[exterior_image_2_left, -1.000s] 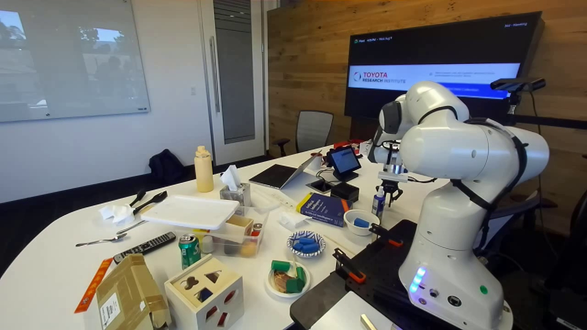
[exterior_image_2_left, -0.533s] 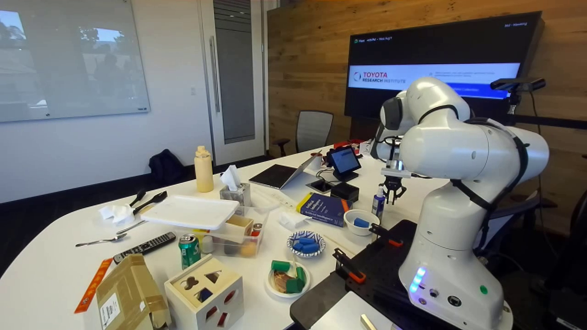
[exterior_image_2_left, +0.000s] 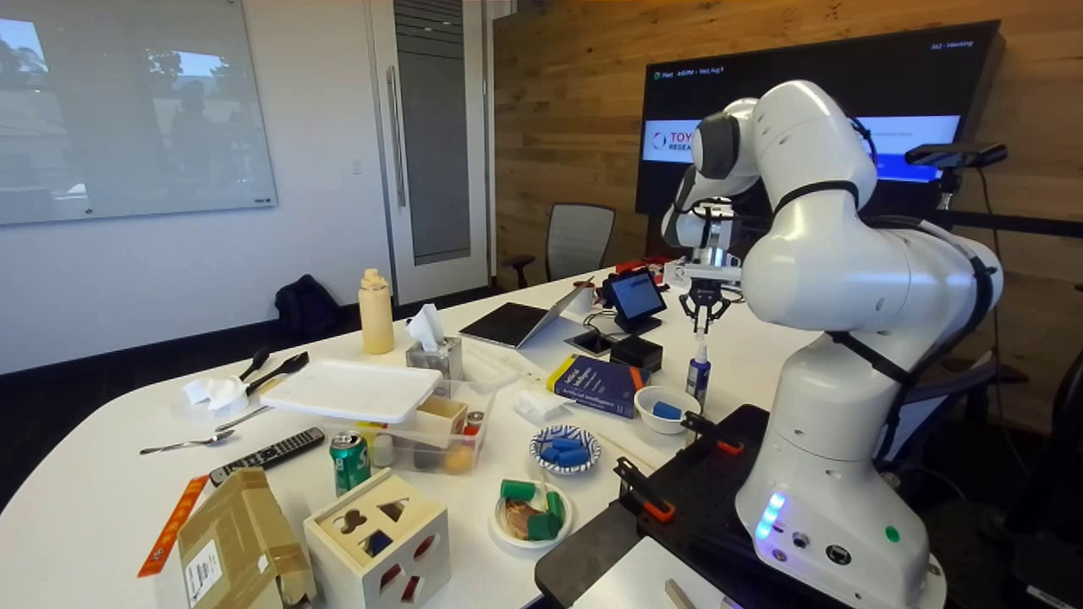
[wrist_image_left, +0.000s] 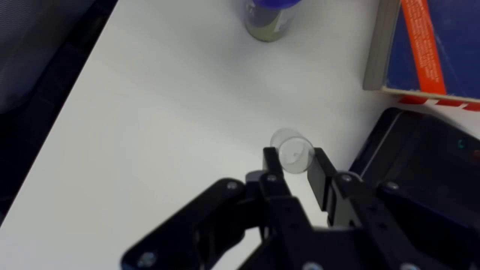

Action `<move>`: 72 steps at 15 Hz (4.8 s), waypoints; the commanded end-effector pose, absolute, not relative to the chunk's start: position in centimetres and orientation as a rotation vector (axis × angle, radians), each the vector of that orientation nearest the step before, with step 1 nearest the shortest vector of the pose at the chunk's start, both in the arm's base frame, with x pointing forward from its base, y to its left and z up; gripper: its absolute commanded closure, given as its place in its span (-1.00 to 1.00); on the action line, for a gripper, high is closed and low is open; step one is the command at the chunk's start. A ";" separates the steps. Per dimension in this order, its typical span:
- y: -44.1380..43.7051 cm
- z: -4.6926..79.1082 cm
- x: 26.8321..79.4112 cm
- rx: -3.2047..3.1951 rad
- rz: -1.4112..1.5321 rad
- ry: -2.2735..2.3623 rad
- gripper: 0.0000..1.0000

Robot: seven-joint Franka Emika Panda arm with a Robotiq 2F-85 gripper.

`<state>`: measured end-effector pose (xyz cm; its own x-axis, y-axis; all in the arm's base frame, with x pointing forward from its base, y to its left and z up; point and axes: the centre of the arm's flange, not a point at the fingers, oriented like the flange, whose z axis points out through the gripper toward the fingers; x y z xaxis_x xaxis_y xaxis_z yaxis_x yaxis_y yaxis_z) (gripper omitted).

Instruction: Place the lid onto the bottle

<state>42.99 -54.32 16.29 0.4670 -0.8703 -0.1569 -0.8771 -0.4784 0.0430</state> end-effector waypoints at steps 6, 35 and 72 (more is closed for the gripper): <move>-43.3 25.4 36.5 -2.631 0.313 1.531 0.88; -41.7 23.2 31.7 -2.498 0.027 1.773 0.88; -43.7 20.3 34.4 -2.439 0.032 1.827 0.88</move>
<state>33.90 -43.50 20.32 0.2821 -0.9568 -0.0705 -0.9589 -0.2788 -0.0532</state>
